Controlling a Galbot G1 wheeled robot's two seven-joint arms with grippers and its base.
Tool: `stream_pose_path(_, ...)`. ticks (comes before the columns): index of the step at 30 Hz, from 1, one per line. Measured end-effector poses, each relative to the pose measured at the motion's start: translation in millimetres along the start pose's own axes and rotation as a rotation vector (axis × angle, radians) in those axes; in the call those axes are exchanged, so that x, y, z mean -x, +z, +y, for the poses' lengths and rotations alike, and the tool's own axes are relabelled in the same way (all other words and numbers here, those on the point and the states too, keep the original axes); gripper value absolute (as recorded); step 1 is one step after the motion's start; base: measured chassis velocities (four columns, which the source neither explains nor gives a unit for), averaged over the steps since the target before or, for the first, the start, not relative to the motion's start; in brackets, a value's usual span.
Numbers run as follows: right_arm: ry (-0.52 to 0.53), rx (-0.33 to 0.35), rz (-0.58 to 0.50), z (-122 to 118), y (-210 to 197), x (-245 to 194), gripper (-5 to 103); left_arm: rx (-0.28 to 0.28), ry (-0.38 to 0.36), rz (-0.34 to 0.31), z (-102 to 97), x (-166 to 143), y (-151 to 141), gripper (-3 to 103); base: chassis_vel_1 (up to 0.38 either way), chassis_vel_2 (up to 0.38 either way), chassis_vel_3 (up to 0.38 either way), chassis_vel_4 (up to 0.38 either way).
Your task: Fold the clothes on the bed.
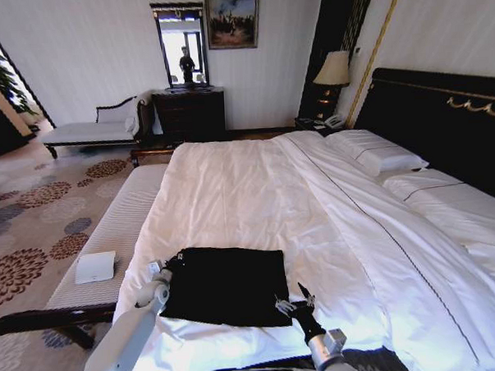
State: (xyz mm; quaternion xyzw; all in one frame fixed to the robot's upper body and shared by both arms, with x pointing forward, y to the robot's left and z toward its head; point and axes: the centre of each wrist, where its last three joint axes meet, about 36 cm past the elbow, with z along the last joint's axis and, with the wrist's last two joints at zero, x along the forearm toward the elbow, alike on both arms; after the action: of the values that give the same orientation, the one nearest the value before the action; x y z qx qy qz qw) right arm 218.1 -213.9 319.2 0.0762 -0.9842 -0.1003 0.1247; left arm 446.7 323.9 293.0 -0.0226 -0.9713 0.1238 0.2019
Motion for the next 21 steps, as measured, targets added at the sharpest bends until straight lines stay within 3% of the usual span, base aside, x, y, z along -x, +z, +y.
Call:
stream_pose_path(6, 0.022, 0.033, -0.024, -13, -18, 27, 100, 0.018, 0.007, -0.044, 3.7, -18, -8, 1, 0.000, 0.000, 0.000, 0.000)
stream_pose_path(12, 0.046, 0.052, -0.005, -41, -40, 84, 100, 0.026, 0.021, -0.106, 9.4, -40, -13, 1, 0.000, 0.000, 0.000, 0.000)
stream_pose_path(14, 0.044, 0.107, 0.038, -51, -48, 107, 100, 0.026, 0.024, -0.111, 8.5, -48, -13, 1, 0.000, 0.000, 0.000, 0.000)
stream_pose_path(17, 0.023, 0.273, 0.106, -61, -69, 151, 100, 0.025, 0.026, -0.108, 4.1, -58, -9, 1, 0.000, 0.000, 0.000, 0.000)
stream_pose_path(18, 0.023, 0.273, 0.106, -61, -69, 151, 100, 0.025, 0.026, -0.108, 4.1, -58, -9, 1, 0.000, 0.000, 0.000, 0.000)
stream_pose_path(21, 0.022, 0.386, 0.148, -67, -72, 186, 100, 0.028, 0.029, -0.105, -1.6, -62, -7, 1, 0.000, 0.000, 0.000, 0.000)
